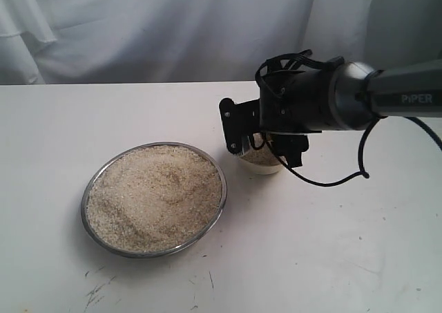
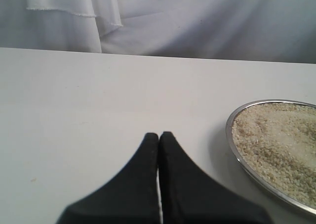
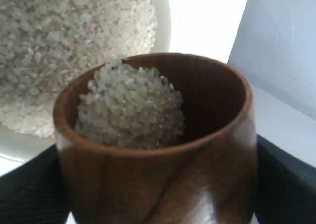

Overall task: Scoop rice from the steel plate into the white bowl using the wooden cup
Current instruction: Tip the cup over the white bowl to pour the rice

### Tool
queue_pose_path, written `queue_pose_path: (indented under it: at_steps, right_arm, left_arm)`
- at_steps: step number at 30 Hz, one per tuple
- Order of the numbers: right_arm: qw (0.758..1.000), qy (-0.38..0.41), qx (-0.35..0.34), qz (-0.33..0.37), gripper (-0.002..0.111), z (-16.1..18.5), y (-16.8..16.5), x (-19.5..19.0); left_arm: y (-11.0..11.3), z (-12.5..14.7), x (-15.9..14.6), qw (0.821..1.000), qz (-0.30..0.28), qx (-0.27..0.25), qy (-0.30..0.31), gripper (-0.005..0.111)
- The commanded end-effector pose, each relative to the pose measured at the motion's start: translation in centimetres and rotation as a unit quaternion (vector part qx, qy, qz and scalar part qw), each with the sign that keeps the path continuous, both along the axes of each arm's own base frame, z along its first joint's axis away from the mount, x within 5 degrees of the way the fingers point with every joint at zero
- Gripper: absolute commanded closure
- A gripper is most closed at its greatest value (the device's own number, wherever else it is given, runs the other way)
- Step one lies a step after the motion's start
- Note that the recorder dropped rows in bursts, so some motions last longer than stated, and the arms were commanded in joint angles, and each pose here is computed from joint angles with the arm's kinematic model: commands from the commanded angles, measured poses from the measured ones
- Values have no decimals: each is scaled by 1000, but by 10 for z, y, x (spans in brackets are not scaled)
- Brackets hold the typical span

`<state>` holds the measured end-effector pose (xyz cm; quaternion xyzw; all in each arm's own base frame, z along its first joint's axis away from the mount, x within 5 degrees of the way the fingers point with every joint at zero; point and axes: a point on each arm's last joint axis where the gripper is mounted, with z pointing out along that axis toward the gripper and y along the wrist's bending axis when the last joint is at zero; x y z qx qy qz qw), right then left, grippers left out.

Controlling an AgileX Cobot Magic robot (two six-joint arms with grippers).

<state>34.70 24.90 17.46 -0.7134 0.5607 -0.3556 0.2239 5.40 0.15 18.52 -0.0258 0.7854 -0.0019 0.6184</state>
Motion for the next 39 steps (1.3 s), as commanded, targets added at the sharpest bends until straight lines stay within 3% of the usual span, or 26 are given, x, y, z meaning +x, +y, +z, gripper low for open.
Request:
queue_pose_path:
  at_steps: [1,19,29,39]
  right_arm:
    - [1000,-18,-18,2,108,5,0,0]
    - [992,-60,-111,6,108,-4,-4,6]
    - [989,-82,-121,37,108,-2,10,0]
    - [984,-101,-148,24,108,3,9,-2]
  left_arm:
    - [0,-1,0,1000,-1,0,-3,107]
    - [0,-1,0,1000,-1,0,-3,107]
    - [0,-1,0,1000,-1,0,-3,107]
    - [0,-1,0,1000,-1,0,-3,107]
